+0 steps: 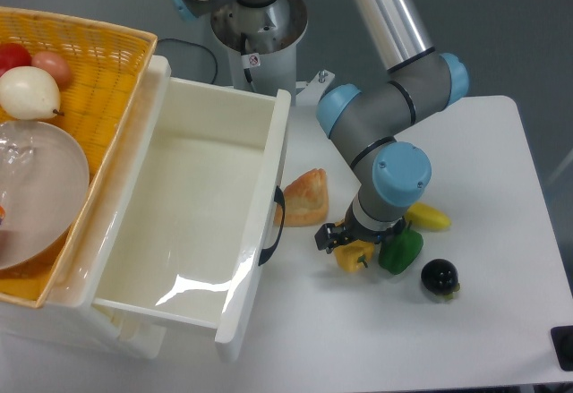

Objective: Pick up the yellow pepper
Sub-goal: 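Lower the gripper around the yellow pepper and close on it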

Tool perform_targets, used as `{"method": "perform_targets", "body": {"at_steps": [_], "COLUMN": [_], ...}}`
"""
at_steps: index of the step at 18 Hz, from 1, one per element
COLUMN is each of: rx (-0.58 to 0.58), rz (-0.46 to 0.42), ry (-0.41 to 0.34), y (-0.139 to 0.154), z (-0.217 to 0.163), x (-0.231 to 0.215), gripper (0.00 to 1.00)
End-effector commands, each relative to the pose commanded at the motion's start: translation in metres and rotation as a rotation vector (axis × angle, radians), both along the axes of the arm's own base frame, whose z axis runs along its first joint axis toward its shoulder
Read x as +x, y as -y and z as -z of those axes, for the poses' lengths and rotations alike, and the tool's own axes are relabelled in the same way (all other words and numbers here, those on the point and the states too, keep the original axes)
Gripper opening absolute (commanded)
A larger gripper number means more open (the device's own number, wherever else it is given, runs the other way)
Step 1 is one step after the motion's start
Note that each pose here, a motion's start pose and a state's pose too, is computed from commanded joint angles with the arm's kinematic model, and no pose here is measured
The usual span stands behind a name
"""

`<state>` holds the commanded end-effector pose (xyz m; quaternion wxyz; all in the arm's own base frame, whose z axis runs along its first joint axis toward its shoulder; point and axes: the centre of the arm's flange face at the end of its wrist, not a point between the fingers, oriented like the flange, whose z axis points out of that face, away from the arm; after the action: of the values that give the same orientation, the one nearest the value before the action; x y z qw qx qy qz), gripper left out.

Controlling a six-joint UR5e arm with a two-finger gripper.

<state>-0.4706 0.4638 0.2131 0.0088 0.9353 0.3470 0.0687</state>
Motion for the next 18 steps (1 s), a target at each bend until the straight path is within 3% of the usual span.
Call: {"method": "perform_targets", "body": {"at_steps": [12,14,16,18], "rx": [-0.043,-0.043,-0.043,-0.044], "rz": [0.020,0.017,0.016,0.019], "ry": [-0.022,-0.022,-0.023,-0.020], "y": [-0.006,-0.006,-0.005,-0.005], "z": [0.017,0.016,0.015,0.017], "x": [0.006,0.006,0.005,0.005], "gripper": [1.00,0.88,0.59,0.37]}}
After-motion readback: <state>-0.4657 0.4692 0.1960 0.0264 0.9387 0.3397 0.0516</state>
